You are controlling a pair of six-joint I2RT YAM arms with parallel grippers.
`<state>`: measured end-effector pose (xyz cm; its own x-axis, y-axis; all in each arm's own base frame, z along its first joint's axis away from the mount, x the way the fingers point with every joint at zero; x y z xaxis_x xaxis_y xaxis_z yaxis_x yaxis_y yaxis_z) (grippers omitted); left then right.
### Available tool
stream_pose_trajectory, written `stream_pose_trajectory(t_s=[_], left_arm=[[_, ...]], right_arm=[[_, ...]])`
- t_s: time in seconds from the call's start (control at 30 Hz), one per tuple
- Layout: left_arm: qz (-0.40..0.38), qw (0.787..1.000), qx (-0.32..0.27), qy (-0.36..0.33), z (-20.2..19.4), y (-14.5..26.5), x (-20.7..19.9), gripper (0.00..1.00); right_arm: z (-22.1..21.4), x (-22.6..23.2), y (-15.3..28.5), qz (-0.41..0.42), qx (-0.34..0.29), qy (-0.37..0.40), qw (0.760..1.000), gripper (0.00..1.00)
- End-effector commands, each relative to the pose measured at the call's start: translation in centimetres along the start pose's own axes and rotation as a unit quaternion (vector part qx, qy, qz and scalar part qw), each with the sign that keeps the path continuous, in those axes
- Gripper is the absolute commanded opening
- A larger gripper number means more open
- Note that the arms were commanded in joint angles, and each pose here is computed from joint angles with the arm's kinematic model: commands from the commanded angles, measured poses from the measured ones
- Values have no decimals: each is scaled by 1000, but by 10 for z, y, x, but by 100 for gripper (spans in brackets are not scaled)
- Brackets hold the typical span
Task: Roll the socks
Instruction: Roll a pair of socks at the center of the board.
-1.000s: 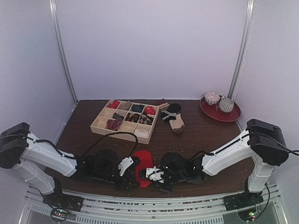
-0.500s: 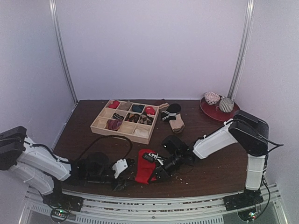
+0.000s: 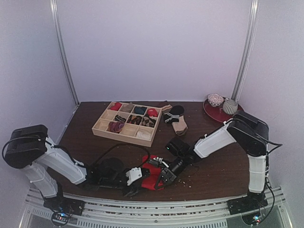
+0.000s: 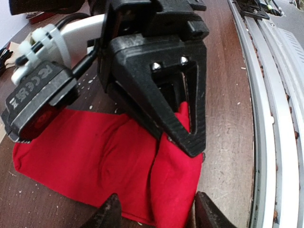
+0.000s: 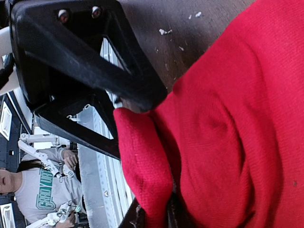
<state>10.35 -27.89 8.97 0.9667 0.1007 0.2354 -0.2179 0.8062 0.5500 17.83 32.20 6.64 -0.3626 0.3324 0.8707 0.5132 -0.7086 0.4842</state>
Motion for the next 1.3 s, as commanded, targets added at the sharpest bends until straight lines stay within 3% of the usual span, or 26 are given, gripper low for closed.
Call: stream_pose_trajectory(t_s=[0.0,0.07,0.13,0.4,0.53,0.6,0.7,0.8,0.87,1.0,1.07,1.17,1.27], left_arm=[[-24,999,-21,-15,7,-10,-2,47],[-38,999,-16,-12,4,-15,-5,40],[-45,999,-8,-6,2,-19,-7,27],[-57,998,15,36,-6,-25,-9,2],[-50,990,45,123,-11,-22,-4,0],[-68,980,72,174,-20,-20,-3,0],[-90,960,98,247,-35,-16,-2,0],[-121,935,98,319,-51,-10,-2,0],[-133,919,113,353,-64,-8,-5,0],[-164,897,142,386,-78,-12,-13,0],[-173,890,148,394,-82,-15,-16,0],[-175,887,151,399,-84,-14,-16,0],[-176,887,150,400,-85,-11,-16,0]], right_arm=[[-33,-44,-6,-85,50,-113,989,15],[-32,-44,-6,-85,49,-113,989,15],[-31,-44,-5,-83,47,-111,989,15],[-26,-37,-2,-80,27,-85,993,18],[-23,-18,10,-84,-9,-30,996,26],[-19,3,22,-75,-49,23,996,34],[-20,36,42,-81,-106,99,986,36],[-29,65,52,-155,-148,202,956,36],[-38,76,47,-218,-160,275,923,37],[-54,90,23,-327,-170,434,822,39],[-56,91,12,-354,-173,474,787,39],[-53,84,-2,-372,-159,498,767,40],[-47,73,-15,-388,-130,502,762,40]])
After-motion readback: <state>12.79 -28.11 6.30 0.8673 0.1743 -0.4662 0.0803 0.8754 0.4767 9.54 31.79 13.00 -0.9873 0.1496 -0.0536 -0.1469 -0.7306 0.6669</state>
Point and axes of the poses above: each gripper's point midway between its finger pads, its own y axis back along the fingers, its own x axis along the line the jaws close on, z = x × y, the point moved 10 cm from there along y, back along the fingers, and after that the axes turned 11 degrees about -y, right-handed, at the moved point
